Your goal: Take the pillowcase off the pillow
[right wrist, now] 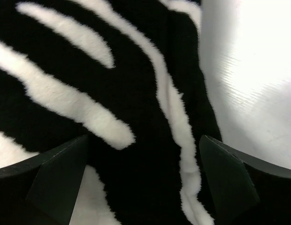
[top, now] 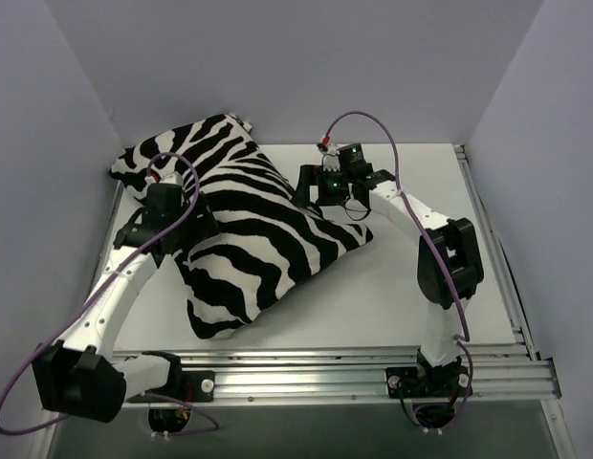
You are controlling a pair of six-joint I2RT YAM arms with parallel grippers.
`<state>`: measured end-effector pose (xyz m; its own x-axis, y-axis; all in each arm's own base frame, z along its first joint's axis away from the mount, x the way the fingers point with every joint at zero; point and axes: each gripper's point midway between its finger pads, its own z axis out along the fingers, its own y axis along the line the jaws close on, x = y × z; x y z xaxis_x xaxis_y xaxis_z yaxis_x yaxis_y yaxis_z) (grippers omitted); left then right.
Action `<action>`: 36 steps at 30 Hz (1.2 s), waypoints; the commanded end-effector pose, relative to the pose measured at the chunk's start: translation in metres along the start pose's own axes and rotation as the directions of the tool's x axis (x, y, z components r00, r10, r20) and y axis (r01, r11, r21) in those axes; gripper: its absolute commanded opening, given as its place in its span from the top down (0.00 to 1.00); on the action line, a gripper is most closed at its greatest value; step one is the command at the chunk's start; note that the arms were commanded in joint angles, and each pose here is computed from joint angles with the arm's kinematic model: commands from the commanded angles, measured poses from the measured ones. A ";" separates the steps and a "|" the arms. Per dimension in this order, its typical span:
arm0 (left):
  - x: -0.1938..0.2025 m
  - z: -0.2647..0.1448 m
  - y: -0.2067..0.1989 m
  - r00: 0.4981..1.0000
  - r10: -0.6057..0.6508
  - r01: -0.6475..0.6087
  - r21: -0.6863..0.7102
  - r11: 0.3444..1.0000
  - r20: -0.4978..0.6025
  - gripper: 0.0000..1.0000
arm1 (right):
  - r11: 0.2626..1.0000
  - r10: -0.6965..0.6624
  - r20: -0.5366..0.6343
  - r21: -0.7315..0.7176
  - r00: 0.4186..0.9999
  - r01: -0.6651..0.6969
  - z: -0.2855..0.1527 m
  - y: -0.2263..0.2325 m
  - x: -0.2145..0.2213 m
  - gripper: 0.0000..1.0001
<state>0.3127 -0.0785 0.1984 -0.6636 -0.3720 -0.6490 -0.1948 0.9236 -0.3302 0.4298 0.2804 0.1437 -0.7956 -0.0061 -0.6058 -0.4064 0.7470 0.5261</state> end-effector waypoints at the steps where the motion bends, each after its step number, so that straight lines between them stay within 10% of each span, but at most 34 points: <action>1: -0.001 0.029 -0.023 0.998 -0.064 0.065 0.082 0.995 -0.008 0.06 | 0.983 -0.081 -0.005 -0.167 0.997 0.079 -0.002 0.045 0.011 0.02; 8: 0.102 0.072 -0.088 0.954 0.084 -0.035 0.174 0.984 -0.287 0.06 | 0.971 -0.109 -0.136 -0.228 0.985 0.076 -0.032 0.073 0.113 0.09; 16: 0.208 0.027 -0.145 0.882 0.246 -0.137 0.281 0.950 -0.402 0.06 | 0.987 -0.077 -0.032 -0.147 0.997 0.071 -0.109 0.088 0.124 0.09; 27: 0.101 -0.037 -0.118 0.969 0.214 -0.191 0.177 0.966 -0.121 0.06 | 0.998 -0.005 0.263 0.055 0.965 -0.010 -0.176 0.048 0.018 0.01; 36: 0.016 -0.002 -0.121 0.991 0.135 -0.127 0.195 0.973 -0.028 0.06 | 0.983 0.139 0.341 -0.161 0.930 -0.088 -0.147 0.035 -0.051 0.00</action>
<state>0.2978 -0.1895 0.2099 -0.7341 -0.2472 -0.6324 -0.0248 0.9405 -0.3388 0.3764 0.1817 0.2665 -0.6334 0.3032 -0.7119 -0.3180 0.7368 0.5967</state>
